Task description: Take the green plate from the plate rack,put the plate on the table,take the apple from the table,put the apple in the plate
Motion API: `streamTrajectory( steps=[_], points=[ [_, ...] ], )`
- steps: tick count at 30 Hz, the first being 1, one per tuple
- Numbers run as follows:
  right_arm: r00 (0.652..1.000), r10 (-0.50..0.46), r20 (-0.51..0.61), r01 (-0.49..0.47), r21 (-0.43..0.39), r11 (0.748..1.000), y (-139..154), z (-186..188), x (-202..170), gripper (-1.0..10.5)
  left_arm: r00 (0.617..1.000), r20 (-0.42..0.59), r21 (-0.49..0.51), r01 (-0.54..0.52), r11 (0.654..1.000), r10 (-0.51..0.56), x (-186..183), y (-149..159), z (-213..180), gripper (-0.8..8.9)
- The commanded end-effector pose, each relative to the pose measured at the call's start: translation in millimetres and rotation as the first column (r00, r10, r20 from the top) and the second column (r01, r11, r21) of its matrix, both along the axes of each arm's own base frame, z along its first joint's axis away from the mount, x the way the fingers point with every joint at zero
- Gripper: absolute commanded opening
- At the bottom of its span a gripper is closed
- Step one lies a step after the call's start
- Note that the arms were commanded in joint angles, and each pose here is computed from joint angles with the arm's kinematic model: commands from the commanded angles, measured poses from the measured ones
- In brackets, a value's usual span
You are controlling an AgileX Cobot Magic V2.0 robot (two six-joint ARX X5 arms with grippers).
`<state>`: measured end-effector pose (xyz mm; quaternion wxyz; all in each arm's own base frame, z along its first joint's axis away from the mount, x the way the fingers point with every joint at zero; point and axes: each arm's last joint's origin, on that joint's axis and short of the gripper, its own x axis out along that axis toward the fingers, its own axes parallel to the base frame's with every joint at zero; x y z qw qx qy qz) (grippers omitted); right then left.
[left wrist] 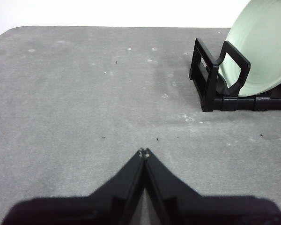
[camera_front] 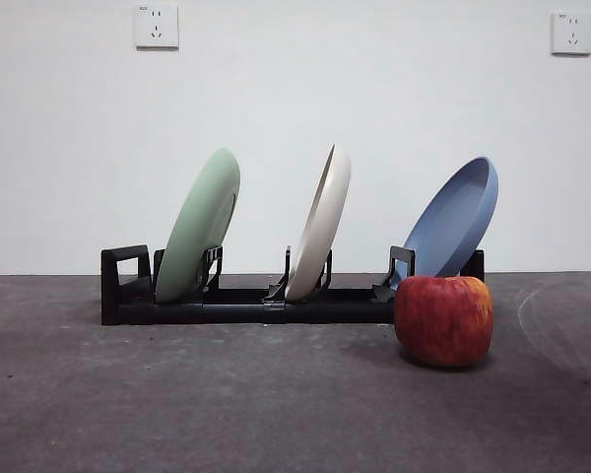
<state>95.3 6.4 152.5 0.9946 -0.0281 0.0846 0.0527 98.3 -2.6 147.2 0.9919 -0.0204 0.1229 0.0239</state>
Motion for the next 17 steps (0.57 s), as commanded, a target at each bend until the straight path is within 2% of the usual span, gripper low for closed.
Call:
streamTrajectory(
  steps=[1, 2, 4, 7, 9, 12, 15, 17],
  points=[
    [1.0, 0.003, -0.006, -0.003, 0.024, 1.0, 0.2, -1.7, 0.2, 0.0, 1.0, 0.005, 0.005, -0.002, 1.0, 0.002, 0.3, 0.1, -0.5, -0.04],
    [1.0, -0.003, -0.009, 0.003, 0.055, 0.998, 0.2, -1.7, 0.2, 0.0, 1.0, 0.007, 0.002, -0.002, 1.0, 0.002, 0.4, 0.1, -0.4, -0.04],
    [0.999, -0.025, -0.024, 0.029, 0.191, 0.981, 0.2, -1.5, 0.3, 0.0, 1.0, 0.009, -0.04, -0.012, 0.999, 0.012, 0.4, 0.1, -0.4, -0.04],
    [0.998, -0.055, -0.045, 0.068, 0.411, 0.909, 0.2, -0.2, 0.5, 0.0, 0.999, 0.054, -0.208, 0.011, 0.978, 0.001, 1.1, -1.4, 4.9, -0.04],
    [1.0, -0.013, 0.009, 0.007, 0.48, 0.877, 1.6, 9.8, 0.2, 0.0, 0.991, 0.098, -0.297, 0.115, 0.948, -0.09, -0.2, -4.6, 18.4, -0.05],
    [0.996, 0.014, 0.092, -0.057, 0.488, 0.871, 2.1, 47.2, -5.6, -0.1, 0.967, 0.137, -0.326, 0.248, 0.912, -0.214, -3.8, -8.3, 50.6, -0.05],
    [0.985, 0.031, 0.171, -0.101, 0.419, 0.902, 2.1, 106.4, -11.6, -0.1, 0.957, 0.122, -0.335, 0.289, 0.897, -0.263, -4.6, -9.7, 94.9, -0.06],
    [0.98, 0.065, 0.19, -0.135, 0.384, 0.913, 3.0, 143.4, -11.8, -0.1, 0.954, 0.112, -0.335, 0.299, 0.894, -0.277, -1.3, -10.3, 122.6, -0.06]
  ],
)
